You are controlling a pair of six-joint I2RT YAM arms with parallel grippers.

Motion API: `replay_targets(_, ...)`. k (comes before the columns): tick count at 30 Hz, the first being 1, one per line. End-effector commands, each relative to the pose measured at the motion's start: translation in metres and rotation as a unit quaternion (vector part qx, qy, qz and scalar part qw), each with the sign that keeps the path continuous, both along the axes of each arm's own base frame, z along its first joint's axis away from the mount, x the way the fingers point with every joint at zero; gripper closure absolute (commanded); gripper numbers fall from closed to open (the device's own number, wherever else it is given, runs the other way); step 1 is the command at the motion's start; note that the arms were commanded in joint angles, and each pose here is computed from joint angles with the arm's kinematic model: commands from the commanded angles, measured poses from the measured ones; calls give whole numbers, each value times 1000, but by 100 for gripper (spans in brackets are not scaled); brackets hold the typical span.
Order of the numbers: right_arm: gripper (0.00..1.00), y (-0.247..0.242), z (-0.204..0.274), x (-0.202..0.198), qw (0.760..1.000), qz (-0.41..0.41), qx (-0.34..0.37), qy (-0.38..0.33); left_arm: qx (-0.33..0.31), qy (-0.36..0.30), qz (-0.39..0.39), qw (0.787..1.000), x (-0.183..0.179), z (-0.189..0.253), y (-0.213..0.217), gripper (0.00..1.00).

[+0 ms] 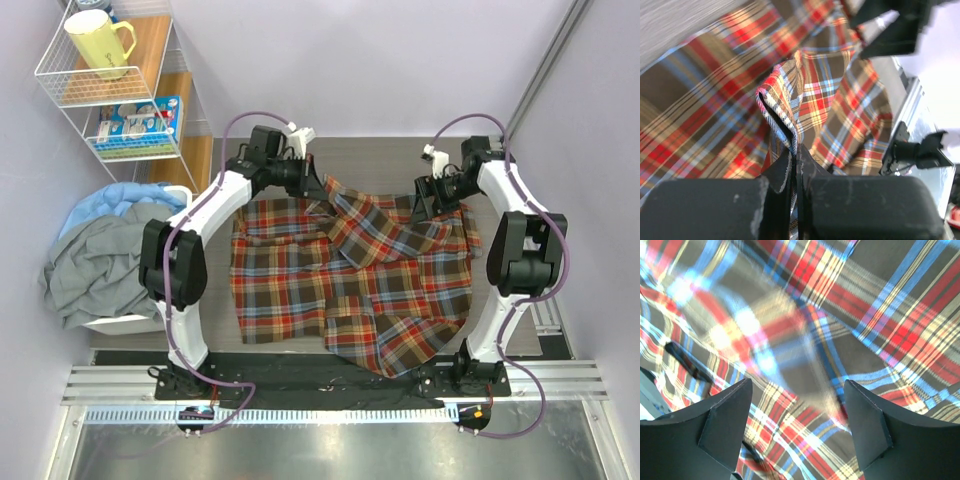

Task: Fold and stack the long sleeve shirts
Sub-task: Fold the shirt

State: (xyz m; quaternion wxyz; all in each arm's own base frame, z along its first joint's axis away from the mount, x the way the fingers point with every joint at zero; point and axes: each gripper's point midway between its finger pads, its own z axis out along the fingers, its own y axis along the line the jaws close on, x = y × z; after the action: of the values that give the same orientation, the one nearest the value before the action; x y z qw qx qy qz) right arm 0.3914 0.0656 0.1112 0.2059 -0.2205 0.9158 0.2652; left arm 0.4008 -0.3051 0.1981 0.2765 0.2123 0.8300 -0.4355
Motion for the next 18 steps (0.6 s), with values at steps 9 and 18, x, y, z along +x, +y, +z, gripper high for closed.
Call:
replay_targets(9,24,-17,-13,13,998,9,-67,-5,48,68,114,990,13,-66,71,100)
replay_targets(18,30,-25,-17,26,996,-1,-87,-8,111,68,164,978,10,-93,112,83)
